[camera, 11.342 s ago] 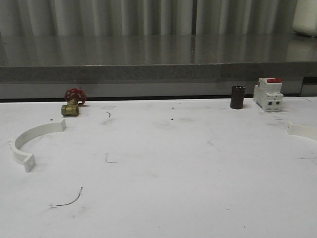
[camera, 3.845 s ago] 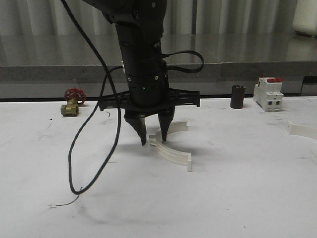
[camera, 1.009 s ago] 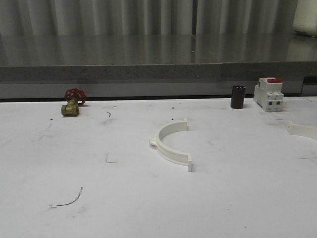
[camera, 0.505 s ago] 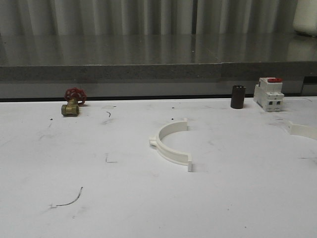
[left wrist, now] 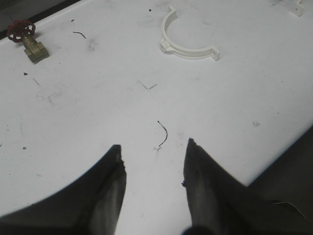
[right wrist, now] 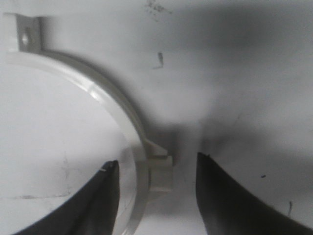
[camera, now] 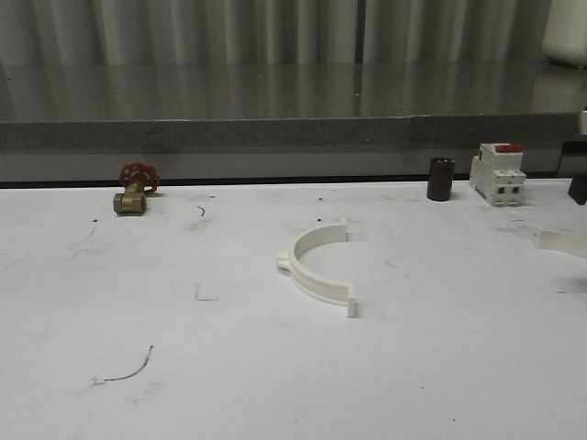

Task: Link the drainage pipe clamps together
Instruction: 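Lower the right gripper onto the second white clamp half and grasp it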

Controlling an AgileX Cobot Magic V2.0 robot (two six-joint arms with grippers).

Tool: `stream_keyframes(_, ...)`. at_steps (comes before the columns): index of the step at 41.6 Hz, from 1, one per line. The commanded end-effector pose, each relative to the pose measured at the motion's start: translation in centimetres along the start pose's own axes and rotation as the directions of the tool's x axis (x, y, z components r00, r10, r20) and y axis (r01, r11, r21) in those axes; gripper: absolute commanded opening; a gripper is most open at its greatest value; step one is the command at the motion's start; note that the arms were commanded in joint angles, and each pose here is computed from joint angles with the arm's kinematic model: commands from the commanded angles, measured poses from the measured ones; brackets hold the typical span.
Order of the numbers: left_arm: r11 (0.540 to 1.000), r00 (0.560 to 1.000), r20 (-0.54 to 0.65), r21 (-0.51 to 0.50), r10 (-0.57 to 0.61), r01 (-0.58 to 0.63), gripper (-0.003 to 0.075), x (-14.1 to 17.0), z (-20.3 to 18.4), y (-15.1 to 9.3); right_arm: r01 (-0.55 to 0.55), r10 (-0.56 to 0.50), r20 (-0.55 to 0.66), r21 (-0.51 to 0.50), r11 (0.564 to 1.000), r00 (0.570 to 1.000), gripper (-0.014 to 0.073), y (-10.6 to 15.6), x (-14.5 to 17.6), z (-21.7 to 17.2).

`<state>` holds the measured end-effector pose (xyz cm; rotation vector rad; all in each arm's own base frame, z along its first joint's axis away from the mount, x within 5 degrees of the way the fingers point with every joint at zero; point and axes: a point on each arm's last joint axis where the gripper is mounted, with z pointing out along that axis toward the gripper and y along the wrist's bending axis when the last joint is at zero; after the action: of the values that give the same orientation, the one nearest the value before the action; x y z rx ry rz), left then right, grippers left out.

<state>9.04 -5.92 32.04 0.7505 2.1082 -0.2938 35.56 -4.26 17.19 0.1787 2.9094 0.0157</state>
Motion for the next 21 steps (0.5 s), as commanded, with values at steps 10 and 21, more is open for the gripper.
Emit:
stream_keyframes(10, 1.0, 0.996, 0.092, -0.012, -0.008, 0.009, 0.0283, -1.28, -0.56, 0.15, 0.017, -0.018, 0.096, 0.008, 1.0, 0.995, 0.0175, -0.12, -1.11, -2.29)
stream_keyframes(21, 1.0, 0.996, 0.092, -0.012, -0.008, 0.009, 0.0283, -1.28, -0.56, 0.15, 0.017, -0.018, 0.082, 0.007, 1.0, 0.996, 0.0174, -0.11, -0.98, -2.28)
